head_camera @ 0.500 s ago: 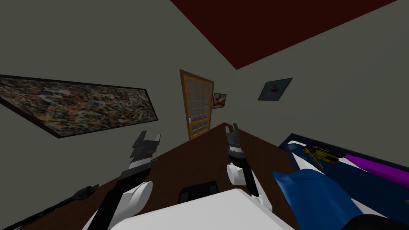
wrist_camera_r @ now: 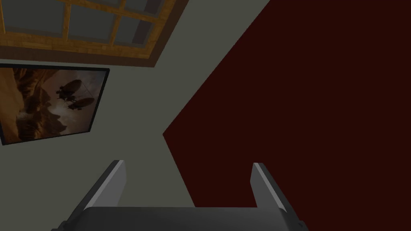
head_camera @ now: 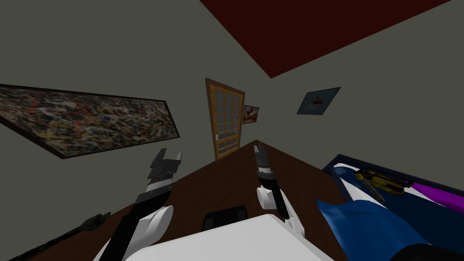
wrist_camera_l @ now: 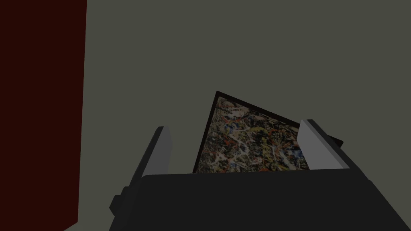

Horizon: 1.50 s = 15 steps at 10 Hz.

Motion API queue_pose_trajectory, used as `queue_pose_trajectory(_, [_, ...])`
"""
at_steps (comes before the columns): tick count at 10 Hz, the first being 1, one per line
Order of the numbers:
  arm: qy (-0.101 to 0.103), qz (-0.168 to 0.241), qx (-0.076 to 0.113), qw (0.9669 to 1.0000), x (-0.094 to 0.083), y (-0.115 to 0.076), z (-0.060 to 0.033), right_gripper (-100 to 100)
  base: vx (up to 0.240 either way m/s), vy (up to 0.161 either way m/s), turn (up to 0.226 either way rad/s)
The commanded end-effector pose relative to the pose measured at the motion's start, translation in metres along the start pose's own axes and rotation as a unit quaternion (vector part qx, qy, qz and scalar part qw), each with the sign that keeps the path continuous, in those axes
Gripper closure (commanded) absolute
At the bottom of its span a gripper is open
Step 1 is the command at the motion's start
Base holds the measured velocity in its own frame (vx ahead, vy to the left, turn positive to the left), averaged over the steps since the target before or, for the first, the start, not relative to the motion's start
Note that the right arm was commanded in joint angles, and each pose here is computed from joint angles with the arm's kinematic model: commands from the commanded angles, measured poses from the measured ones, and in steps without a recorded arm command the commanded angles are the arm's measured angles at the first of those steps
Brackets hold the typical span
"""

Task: Pull the door open

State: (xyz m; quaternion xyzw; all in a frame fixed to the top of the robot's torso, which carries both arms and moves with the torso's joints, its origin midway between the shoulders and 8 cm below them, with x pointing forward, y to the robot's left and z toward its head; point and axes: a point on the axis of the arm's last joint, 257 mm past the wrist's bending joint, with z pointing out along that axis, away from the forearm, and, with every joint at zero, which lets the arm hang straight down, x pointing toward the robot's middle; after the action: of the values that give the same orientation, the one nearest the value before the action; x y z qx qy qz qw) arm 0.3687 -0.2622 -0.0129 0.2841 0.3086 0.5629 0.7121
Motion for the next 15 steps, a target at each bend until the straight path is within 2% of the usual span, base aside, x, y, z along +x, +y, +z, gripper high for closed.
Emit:
queue_pose_trajectory(1, [0.009, -0.02, 0.005, 0.9997, 0.004, -0.009, -0.0006, -100, 0.112, 0.037, 0.02])
queue_pose_trajectory(5, [0.031, -0.069, 0.02, 0.9969, 0.013, -0.033, -0.0073, -100, 0.099, 0.034, 0.022])
queue_pose_trajectory(8, [0.046, -0.101, 0.029, 0.9934, 0.019, -0.049, -0.0124, -100, 0.08, 0.027, 0.02])
queue_pose_trajectory(12, [0.068, -0.147, 0.041, 0.986, 0.027, -0.072, -0.0206, -100, 0.087, 0.036, 0.023])
queue_pose_trajectory(15, [0.085, -0.183, 0.05, 0.9782, 0.034, -0.091, -0.0279, -100, 0.1, 0.038, 0.022])
